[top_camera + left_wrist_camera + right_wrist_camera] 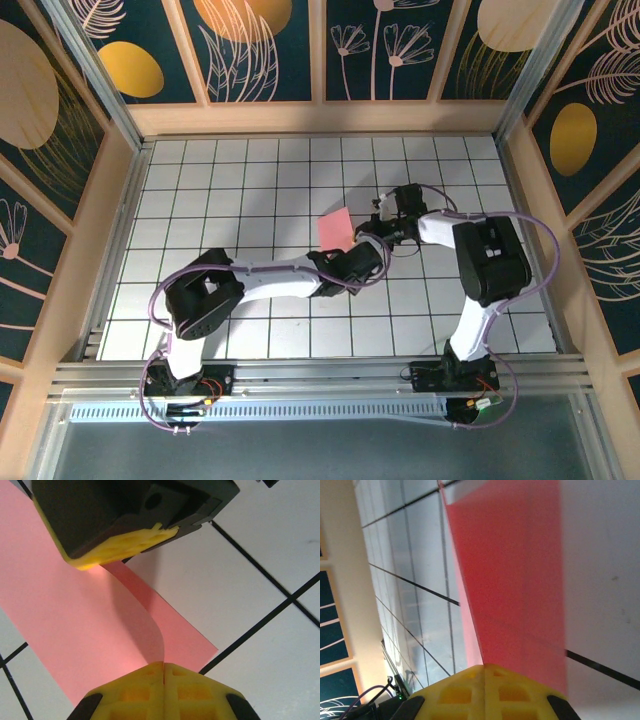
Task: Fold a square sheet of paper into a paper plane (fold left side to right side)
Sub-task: Fold the triangle a second time at the center of the table.
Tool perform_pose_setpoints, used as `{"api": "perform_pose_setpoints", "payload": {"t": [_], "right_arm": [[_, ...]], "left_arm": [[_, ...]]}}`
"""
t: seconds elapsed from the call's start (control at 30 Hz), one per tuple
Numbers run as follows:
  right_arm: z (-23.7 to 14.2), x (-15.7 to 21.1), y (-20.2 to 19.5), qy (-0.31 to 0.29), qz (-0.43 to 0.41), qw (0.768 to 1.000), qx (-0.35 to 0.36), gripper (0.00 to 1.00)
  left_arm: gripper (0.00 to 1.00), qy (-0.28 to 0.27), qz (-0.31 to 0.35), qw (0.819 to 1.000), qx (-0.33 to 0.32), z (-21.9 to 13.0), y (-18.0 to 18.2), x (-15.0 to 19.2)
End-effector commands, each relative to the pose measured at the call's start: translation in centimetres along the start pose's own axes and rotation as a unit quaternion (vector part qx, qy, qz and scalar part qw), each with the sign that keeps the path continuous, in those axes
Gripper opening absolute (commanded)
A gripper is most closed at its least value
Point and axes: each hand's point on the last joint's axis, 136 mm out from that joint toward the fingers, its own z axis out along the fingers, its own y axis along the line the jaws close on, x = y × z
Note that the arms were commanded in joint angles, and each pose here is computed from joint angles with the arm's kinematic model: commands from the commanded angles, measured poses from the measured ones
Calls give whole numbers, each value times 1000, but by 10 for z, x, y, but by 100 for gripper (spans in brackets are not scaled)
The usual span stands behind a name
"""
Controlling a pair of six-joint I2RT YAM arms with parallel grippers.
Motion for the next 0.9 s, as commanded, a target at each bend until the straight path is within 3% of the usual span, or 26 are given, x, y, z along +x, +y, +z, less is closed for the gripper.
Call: {"api": "perform_pose_setpoints", "payload": {"t": [0.0,0.23,0.4,0.5,0.7,0.87], "right_arm": [[-26,-22,29,-60,-44,997,-30,12],[-70,-31,29,-141,-68,987,-17,38],[-83,-15,20,-151,-83,985,-1,42],[-80,4,11,-131,-81,988,2,34],[-52,50,4,-73,-67,995,-13,1],[-30,75,-1,-44,-46,998,-18,0]], "left_arm": [[0,-8,-50,996,66,-13,-3,-13],[0,-4,-131,972,195,-16,-6,-16],[0,-4,-201,939,278,-17,1,-16],[0,-7,-235,921,312,-17,8,-15],[0,-2,-271,896,351,-16,14,-12],[0,10,-290,893,344,-8,22,-3]]}}
